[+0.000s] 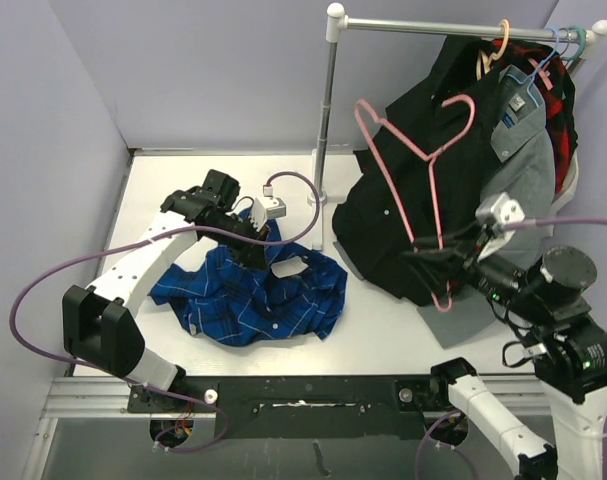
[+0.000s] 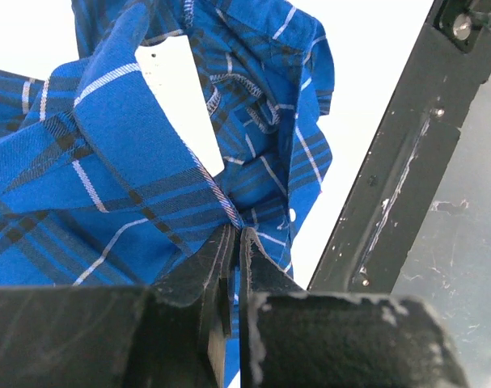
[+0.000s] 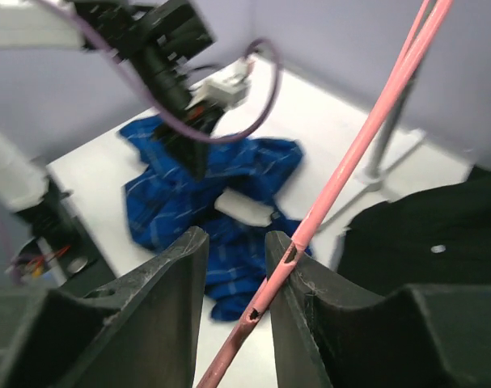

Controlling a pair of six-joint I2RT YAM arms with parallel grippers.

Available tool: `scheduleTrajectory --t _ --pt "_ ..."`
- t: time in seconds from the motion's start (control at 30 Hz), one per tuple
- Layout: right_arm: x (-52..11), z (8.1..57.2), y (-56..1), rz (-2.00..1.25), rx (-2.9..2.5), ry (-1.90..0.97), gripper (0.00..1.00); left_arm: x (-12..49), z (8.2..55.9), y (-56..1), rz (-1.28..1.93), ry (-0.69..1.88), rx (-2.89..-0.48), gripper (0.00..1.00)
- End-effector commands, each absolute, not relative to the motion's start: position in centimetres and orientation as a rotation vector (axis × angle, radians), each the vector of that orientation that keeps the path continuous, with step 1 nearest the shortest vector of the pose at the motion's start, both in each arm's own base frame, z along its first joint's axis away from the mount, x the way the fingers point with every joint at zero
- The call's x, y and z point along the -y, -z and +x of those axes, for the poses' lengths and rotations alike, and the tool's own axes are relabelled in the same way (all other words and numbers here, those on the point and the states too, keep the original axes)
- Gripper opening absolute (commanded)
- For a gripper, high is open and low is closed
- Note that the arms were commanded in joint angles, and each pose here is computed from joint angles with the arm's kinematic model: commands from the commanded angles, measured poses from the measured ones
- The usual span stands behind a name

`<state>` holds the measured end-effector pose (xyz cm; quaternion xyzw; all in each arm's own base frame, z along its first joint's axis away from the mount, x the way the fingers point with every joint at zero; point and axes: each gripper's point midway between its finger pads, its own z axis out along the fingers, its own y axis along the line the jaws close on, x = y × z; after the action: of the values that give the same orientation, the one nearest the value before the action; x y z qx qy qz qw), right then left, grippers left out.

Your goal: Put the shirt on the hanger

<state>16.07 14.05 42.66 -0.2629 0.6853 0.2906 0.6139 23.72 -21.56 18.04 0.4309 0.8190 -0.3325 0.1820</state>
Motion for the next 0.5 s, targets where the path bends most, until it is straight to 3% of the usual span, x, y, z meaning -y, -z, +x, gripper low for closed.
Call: scheduleTrajectory --t 0.0,0.1,0.27,0.47 --pt "-16.9 10.5 -35.9 -0.644 -1.781 -1.069 0.00 21.3 25.1 -19.1 1.222 0.842 -2.273 0.00" --pt "-17.2 6.4 -33.3 -0.571 -1.833 -1.271 0.00 21.0 26.0 -18.8 1.206 0.782 -2.298 0.00" --pt "-16.1 1.4 -30.3 -0.493 -1.932 -1.359 0.00 20.7 27.2 -19.1 1.167 0.741 -2.309 0.00" --pt "-17.1 0.3 -30.1 -0.495 -1.886 -1.529 0.00 20.8 27.8 -19.8 1.138 0.751 -2.311 0.00"
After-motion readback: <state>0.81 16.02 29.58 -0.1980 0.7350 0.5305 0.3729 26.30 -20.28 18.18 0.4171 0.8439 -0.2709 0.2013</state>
